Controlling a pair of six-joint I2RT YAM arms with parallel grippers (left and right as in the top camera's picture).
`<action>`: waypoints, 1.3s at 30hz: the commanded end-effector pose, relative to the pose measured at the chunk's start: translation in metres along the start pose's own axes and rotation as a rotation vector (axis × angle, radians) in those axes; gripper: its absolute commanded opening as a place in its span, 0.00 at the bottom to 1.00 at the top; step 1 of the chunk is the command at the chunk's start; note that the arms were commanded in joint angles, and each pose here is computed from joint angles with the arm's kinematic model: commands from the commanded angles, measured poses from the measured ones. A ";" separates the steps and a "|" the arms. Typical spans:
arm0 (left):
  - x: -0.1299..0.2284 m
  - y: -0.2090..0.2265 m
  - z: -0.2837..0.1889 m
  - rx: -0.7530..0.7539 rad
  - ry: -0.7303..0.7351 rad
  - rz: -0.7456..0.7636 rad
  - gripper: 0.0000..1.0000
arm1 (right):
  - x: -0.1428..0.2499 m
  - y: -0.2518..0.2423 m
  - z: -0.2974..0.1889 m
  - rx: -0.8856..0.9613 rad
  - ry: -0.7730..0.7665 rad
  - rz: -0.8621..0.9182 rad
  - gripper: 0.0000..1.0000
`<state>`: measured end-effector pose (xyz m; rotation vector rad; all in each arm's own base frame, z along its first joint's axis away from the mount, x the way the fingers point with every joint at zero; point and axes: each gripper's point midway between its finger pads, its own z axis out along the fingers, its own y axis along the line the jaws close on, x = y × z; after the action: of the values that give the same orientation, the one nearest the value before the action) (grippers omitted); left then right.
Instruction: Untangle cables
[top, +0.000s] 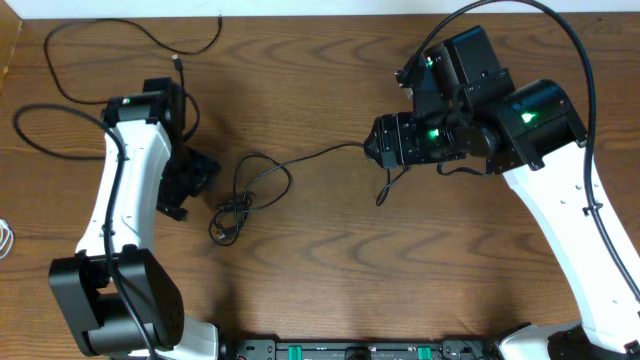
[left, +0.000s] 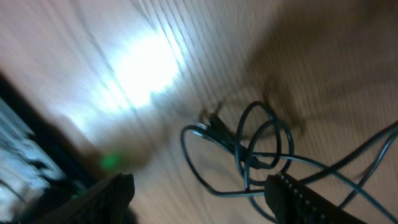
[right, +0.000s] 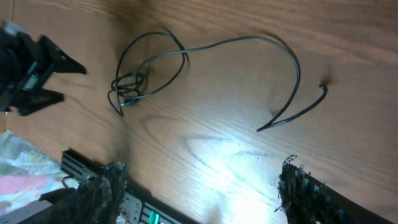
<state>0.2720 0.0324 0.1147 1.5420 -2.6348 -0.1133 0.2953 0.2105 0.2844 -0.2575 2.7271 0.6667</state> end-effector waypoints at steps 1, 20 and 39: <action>0.025 -0.010 0.017 0.079 0.165 -0.042 0.72 | -0.003 0.003 0.001 0.002 -0.013 -0.039 0.78; 0.023 -0.019 0.066 0.135 0.144 -0.059 0.24 | -0.004 0.003 0.001 0.000 -0.017 -0.036 0.82; 0.100 -0.091 -0.183 1.016 -0.109 0.653 0.07 | -0.009 0.041 -0.002 -0.197 -0.022 -0.074 0.86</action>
<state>0.3413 -0.0671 0.2473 0.9355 -3.2263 1.1350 0.3036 0.2239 0.2954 -0.3016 2.6518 0.7507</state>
